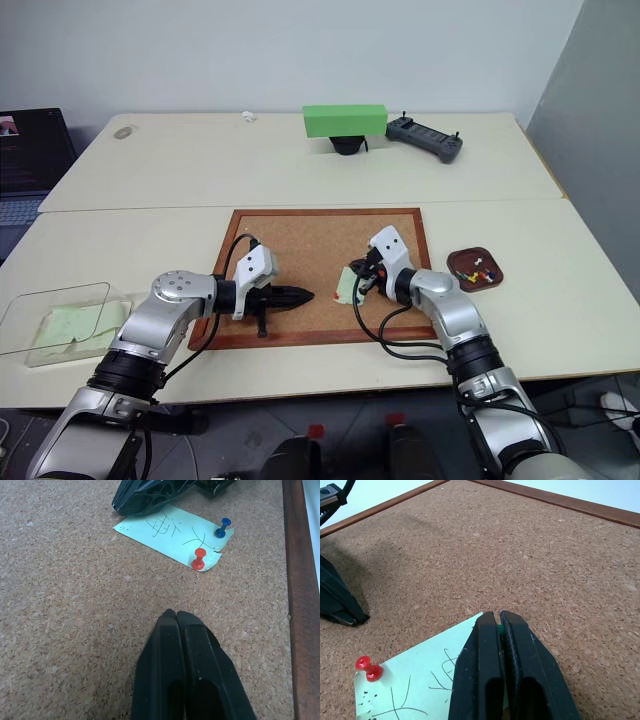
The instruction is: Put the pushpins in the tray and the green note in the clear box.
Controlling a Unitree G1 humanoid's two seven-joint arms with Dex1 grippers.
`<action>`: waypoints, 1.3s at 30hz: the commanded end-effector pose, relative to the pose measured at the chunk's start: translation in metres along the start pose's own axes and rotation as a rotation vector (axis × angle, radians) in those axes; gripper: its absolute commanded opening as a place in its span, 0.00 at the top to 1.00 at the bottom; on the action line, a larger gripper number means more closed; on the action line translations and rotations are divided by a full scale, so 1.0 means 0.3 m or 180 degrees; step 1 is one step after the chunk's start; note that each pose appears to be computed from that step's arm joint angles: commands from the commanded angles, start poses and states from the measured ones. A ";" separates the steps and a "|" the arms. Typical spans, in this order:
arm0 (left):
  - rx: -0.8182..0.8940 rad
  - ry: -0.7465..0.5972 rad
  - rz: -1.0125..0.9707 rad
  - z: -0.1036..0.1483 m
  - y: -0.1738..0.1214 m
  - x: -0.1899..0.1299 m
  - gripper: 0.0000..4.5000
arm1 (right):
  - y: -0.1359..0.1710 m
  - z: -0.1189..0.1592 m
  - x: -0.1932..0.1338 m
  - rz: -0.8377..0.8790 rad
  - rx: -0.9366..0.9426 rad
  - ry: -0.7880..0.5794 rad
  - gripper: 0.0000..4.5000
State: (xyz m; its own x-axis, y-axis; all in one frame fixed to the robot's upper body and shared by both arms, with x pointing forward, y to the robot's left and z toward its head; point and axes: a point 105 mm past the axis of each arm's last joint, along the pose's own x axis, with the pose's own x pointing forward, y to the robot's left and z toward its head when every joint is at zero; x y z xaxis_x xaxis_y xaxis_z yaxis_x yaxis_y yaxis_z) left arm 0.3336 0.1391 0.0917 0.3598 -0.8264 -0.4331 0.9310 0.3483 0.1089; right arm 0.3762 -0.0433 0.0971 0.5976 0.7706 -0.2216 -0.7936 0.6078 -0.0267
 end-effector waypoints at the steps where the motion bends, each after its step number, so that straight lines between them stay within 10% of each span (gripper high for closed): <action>1: -0.0048 0.0169 -0.0020 -0.038 -0.006 -0.005 1.00 | 0.037 0.100 -0.019 0.0219 -0.0261 -0.0368 0.99; 39: -0.0078 0.0202 -0.0029 -0.038 -0.004 0.003 1.00 | 0.041 0.178 -0.122 0.0203 -0.0592 -0.0750 0.99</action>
State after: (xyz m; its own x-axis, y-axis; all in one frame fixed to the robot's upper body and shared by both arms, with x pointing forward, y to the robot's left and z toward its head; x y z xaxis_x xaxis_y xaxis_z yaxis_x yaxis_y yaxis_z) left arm 0.3341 0.1396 0.0919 0.3507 -0.8242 -0.4447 0.9334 0.3464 0.0942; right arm 0.3566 -0.0485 0.1356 0.5440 0.8367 -0.0626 -0.8282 0.5236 -0.1997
